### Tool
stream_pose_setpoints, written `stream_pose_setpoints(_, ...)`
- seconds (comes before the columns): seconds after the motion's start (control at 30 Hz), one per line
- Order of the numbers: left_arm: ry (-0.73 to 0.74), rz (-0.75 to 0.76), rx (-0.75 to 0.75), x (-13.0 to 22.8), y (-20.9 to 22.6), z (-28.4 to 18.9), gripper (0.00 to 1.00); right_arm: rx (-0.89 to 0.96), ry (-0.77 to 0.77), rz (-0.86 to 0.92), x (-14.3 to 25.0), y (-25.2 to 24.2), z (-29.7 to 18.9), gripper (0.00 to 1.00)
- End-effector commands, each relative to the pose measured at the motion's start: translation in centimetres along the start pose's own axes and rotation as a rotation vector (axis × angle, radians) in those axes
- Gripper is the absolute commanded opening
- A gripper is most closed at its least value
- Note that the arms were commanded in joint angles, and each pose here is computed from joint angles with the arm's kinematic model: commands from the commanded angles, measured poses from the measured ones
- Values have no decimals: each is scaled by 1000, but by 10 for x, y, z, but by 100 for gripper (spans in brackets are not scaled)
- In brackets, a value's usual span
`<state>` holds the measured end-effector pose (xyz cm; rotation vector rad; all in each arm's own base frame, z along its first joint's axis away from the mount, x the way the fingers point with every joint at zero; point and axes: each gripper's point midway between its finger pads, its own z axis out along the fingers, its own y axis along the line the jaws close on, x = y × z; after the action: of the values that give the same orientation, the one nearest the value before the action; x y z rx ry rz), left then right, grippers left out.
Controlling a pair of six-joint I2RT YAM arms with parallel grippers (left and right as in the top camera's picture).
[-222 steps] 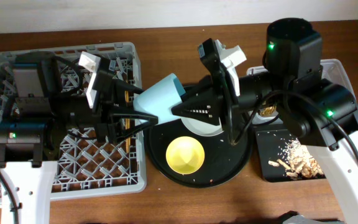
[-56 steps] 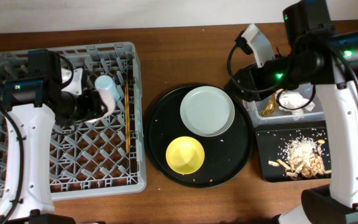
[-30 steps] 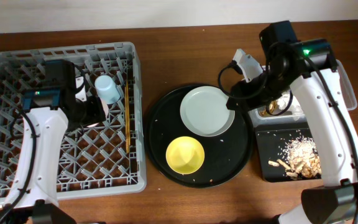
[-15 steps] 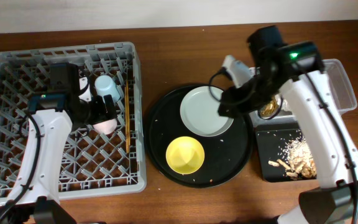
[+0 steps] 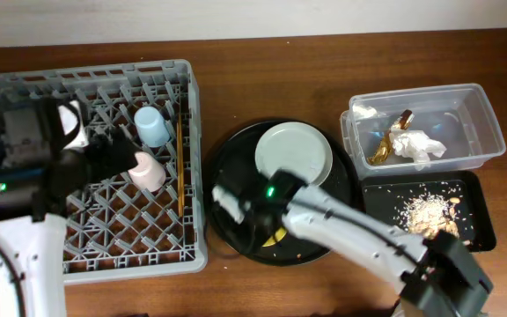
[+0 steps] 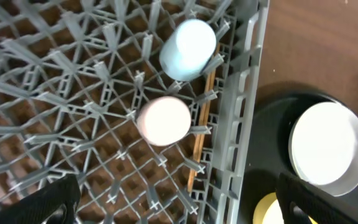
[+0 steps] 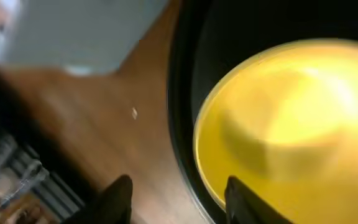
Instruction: Sort waste into correct bins and load items into the dishwasher rack
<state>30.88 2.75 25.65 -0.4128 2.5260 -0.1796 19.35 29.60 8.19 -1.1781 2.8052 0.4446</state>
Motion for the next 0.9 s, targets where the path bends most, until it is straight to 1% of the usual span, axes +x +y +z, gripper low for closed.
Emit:
stream_pose_setpoints(0.0,-8,-17,4,1,1,-9,99,181,-41,-16,6,-12,21,46)
stream_pose_setpoints(0.1,0,-18,2,2,1,-7,99,249,-59,-43,6,-17,24,43)
stream_pose_setpoints(0.17,4,-18,1,3,2,-7,99,249,-59,-41,6,-17,24,41)
stream_pose_setpoints(0.37,32,-21,1,10,2,-8,99,245,-79,-41,1,-16,23,41)
stream_pose_setpoints(0.4,42,-18,17,13,-2,-7,99,242,-96,-24,-3,-15,18,41)
stream_pose_setpoints(0.43,61,-4,63,17,-12,-8,97,237,-126,-2,-11,-14,7,41)
stream_pose_setpoints(0.47,81,27,123,22,-25,-9,91,233,-171,27,-21,-16,-12,41)
stream_pose_setpoints(0.5,96,54,163,26,-36,-9,89,233,-193,41,-25,-19,-24,42)
stream_pose_setpoints(0.53,111,80,182,31,-46,-9,84,235,-232,79,-32,-27,-45,42)
stream_pose_setpoints(0.63,166,226,263,57,-90,-11,77,269,-341,248,-34,-73,-118,45)
stream_pose_setpoints(0.7,190,308,299,74,-115,-12,75,296,-396,341,-26,-101,-153,46)
stream_pose_setpoints(0.8,220,430,304,106,-152,-9,75,369,-493,569,16,-160,-225,52)
stream_pose_setpoints(0.83,238,503,307,126,-173,-6,75,424,-534,704,49,-188,-255,66)
stream_pose_setpoints(0.87,247,536,309,136,-182,-4,75,452,-553,770,66,-200,-267,78)
